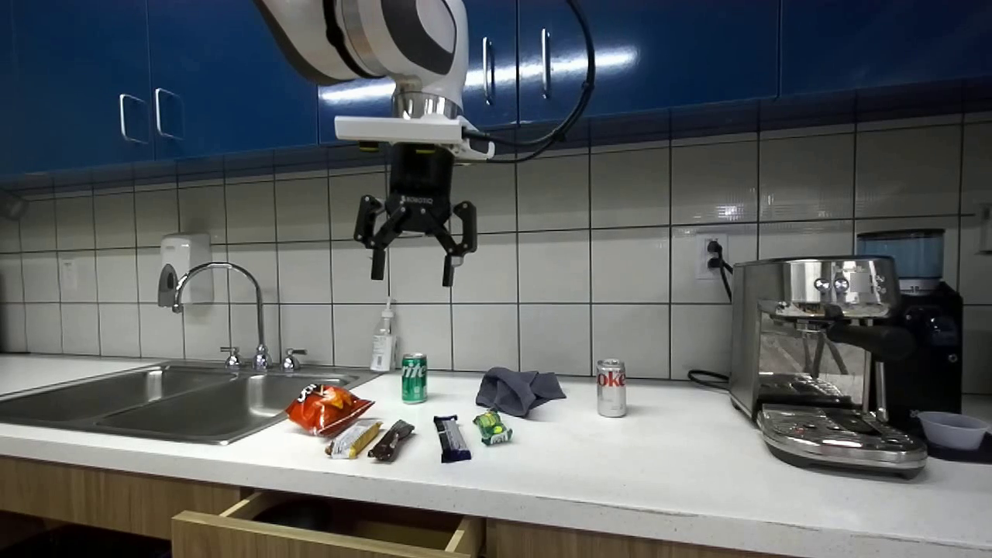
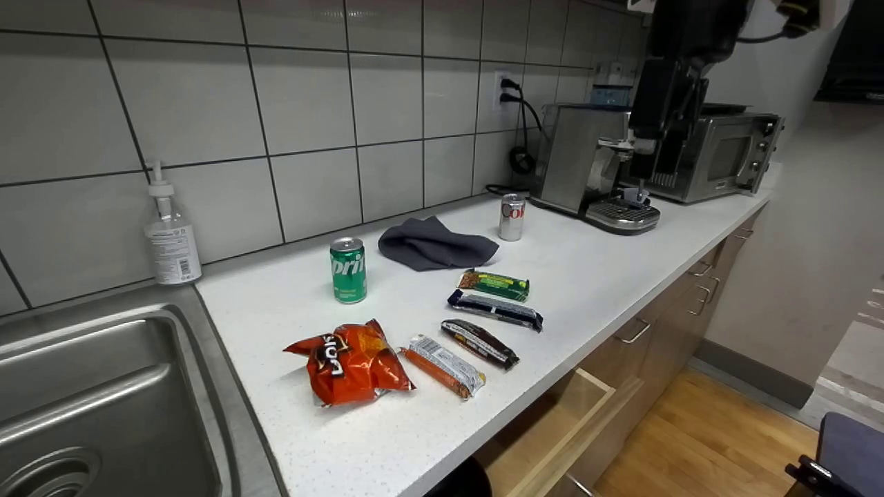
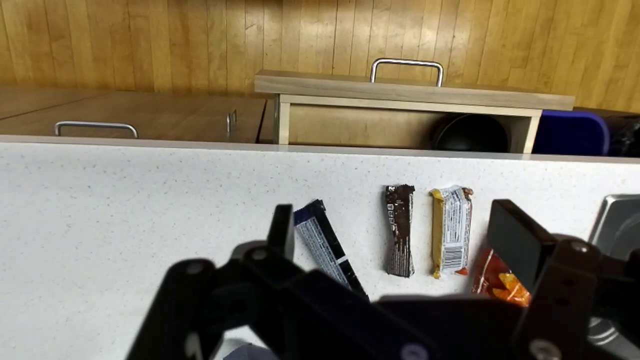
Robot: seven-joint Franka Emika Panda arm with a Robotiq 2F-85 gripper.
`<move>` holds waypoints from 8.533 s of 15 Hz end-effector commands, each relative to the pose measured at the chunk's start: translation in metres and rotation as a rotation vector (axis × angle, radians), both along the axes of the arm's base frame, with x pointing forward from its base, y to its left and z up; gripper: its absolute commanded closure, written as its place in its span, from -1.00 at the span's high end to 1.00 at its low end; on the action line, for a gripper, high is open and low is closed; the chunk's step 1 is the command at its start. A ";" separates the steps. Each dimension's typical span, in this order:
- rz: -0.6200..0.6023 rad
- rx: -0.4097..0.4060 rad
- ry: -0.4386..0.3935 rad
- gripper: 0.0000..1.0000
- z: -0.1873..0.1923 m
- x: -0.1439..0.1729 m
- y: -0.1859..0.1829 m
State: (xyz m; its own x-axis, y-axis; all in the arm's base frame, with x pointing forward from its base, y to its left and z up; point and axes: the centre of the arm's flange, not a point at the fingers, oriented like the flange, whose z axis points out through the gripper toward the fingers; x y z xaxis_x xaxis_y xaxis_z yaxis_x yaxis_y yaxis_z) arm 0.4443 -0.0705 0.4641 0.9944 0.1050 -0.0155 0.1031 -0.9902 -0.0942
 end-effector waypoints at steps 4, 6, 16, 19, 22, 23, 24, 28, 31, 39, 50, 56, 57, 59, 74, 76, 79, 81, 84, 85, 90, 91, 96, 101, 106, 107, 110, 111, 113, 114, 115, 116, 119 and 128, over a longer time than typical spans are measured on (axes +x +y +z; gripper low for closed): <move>0.057 -0.018 0.009 1.00 -0.035 -0.013 0.023; 0.063 -0.018 0.024 1.00 -0.048 -0.016 0.029; 0.080 -0.047 0.029 1.00 -0.109 -0.033 0.052; 0.084 -0.051 -0.013 1.00 -0.130 -0.035 0.056; 0.076 -0.064 -0.063 1.00 -0.153 -0.035 0.060; 0.073 -0.063 -0.071 1.00 -0.160 -0.034 0.061; 0.067 -0.063 -0.076 1.00 -0.168 -0.032 0.062; 0.016 -0.070 -0.083 1.00 -0.194 -0.026 0.068; -0.020 -0.071 -0.073 1.00 -0.211 -0.022 0.074; -0.047 -0.073 -0.050 1.00 -0.251 -0.005 0.087; -0.011 -0.083 -0.037 1.00 -0.299 0.014 0.096; -0.021 -0.078 -0.060 1.00 -0.320 0.012 0.101; -0.025 -0.078 -0.062 1.00 -0.323 0.010 0.102; -0.033 -0.079 -0.061 1.00 -0.328 0.007 0.102; -0.057 -0.088 -0.022 1.00 -0.334 -0.017 0.098; -0.058 -0.088 -0.021 1.00 -0.333 -0.021 0.098; -0.060 -0.098 -0.017 1.00 -0.333 -0.028 0.095; -0.063 -0.104 -0.010 1.00 -0.333 -0.034 0.093; -0.063 -0.110 -0.001 1.00 -0.331 -0.044 0.092; -0.063 -0.113 0.003 1.00 -0.330 -0.048 0.092; -0.082 -0.124 0.030 1.00 -0.328 -0.072 0.091; -0.084 -0.126 0.036 1.00 -0.329 -0.077 0.091; -0.084 -0.128 0.065 1.00 -0.328 -0.099 0.093; -0.077 -0.130 0.093 1.00 -0.325 -0.114 0.095; -0.056 -0.130 0.120 1.00 -0.323 -0.123 0.098; -0.052 -0.129 0.127 1.00 -0.323 -0.126 0.098; -0.048 -0.130 0.150 1.00 -0.322 -0.130 0.099; -0.047 -0.132 0.156 1.00 -0.321 -0.131 0.099; -0.046 -0.135 0.169 1.00 -0.321 -0.132 0.098; -0.045 -0.135 0.176 1.00 -0.321 -0.133 0.097; -0.044 -0.138 0.183 1.00 -0.320 -0.134 0.097; -0.042 -0.139 0.192 1.00 -0.320 -0.136 0.096; -0.038 -0.144 0.219 1.00 -0.321 -0.142 0.094; -0.023 -0.154 0.273 1.00 -0.318 -0.153 0.089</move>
